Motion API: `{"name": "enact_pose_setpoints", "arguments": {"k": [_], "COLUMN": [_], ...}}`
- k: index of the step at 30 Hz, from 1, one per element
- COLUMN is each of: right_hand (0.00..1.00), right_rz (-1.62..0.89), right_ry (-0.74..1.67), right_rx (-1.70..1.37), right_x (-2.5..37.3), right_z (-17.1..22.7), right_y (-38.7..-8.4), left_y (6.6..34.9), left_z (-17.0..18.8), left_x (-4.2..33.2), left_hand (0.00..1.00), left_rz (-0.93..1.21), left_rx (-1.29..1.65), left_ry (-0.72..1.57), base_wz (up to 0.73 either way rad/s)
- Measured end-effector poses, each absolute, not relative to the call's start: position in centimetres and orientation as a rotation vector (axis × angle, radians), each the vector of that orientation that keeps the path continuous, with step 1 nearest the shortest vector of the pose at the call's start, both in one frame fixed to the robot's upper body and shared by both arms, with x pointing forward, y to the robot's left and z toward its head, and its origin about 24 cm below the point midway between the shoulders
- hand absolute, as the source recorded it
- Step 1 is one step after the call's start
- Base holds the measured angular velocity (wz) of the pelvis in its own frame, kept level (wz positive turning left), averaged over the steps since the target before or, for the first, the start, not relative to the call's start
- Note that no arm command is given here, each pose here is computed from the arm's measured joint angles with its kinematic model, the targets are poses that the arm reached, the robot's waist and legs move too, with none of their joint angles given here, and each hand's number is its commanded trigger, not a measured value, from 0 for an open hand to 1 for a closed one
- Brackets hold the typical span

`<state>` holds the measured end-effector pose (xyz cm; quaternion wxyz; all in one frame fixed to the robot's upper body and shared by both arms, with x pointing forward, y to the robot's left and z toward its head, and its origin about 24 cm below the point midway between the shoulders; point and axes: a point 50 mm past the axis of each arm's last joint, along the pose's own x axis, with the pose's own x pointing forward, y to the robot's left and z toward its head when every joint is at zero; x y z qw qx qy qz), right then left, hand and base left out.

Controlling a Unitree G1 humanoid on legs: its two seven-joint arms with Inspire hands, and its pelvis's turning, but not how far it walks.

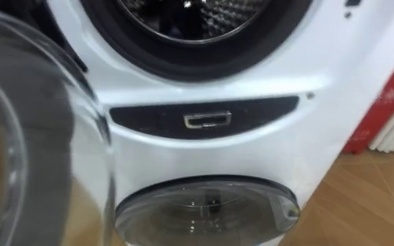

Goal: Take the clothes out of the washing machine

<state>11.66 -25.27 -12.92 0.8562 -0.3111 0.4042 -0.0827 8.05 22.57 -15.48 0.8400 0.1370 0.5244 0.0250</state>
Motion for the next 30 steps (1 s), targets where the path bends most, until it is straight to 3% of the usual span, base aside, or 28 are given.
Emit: {"name": "enact_pose_setpoints", "arguments": {"k": [18, 30], "right_hand": [0.00, 0.00], "right_rz": [-0.056, -0.013], "right_ry": [1.015, 1.110], "right_rx": [-0.517, -0.470], "right_x": [9.3, 7.6], "right_z": [-14.8, -15.4], "right_y": [-23.4, -23.7], "left_y": [23.9, 25.1], "left_z": [-15.8, -16.1], "left_x": [5.5, 1.0], "left_hand": [0.00, 0.00], "left_rz": [0.069, 0.052], "left_rx": [0.379, 0.493], "left_ry": [1.188, 1.382], "base_wz": [0.16, 0.00]}}
